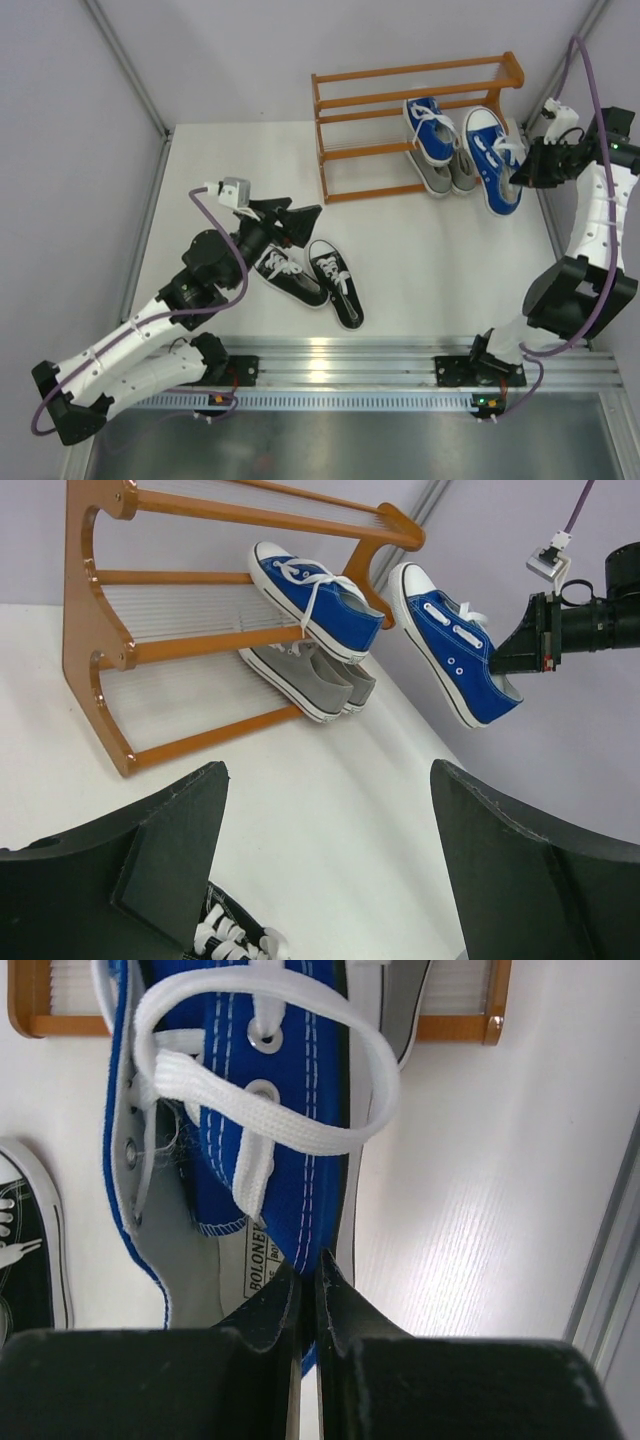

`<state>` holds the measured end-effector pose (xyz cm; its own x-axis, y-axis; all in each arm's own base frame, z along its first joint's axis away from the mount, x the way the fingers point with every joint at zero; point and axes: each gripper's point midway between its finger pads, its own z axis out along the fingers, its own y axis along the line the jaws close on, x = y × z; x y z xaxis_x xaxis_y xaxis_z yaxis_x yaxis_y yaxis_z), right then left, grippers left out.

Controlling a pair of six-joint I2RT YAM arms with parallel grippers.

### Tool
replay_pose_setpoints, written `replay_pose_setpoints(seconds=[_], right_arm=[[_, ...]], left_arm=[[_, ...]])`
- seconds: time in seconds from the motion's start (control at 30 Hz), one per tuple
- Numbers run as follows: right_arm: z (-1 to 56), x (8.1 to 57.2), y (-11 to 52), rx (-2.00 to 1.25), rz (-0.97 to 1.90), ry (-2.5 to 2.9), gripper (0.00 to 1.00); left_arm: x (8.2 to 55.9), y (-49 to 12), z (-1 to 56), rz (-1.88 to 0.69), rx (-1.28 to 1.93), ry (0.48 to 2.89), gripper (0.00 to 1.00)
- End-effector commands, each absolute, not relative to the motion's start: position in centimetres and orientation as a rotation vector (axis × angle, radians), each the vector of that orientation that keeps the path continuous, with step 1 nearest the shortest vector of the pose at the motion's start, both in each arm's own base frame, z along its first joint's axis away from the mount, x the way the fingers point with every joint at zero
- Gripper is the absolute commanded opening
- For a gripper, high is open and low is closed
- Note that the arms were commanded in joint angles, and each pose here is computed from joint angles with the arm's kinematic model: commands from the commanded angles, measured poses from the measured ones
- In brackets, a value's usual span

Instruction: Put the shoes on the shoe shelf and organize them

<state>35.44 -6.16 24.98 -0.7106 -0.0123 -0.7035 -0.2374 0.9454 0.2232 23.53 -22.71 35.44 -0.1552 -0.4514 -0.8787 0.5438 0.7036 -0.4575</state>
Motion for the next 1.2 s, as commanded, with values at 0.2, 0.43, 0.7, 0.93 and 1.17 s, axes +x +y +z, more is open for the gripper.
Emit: replay_pose_setpoints(seconds=[0.2, 0.43, 0.7, 0.93, 1.17], right_arm=[[28.6, 42.2, -7.7, -0.19, 0.344, 2.181, 0.0], [28.3, 45.9, -7.0, -0.17, 0.333, 2.159, 0.0], [29.1, 50.0, -6.0, -0.138, 0.329, 2.115, 0.0], [28.8, 52.8, -4.6, -0.15, 0.325, 2.096, 0.0], [29.2, 54.6, -2.6, -0.184, 0.314, 2.069, 0.0]], left_arm=[[23.4, -21.4, 35.2, -0.83, 0.058, 1.497, 0.87], [23.2, -21.1, 35.0, -0.829, 0.05, 1.508, 0.87], [23.1, -21.0, 34.9, -0.836, 0.036, 1.514, 0.87], [23.0, -20.9, 35.0, -0.84, 0.031, 1.518, 0.87], [23.1, -21.4, 34.7, -0.852, 0.039, 1.534, 0.87]])
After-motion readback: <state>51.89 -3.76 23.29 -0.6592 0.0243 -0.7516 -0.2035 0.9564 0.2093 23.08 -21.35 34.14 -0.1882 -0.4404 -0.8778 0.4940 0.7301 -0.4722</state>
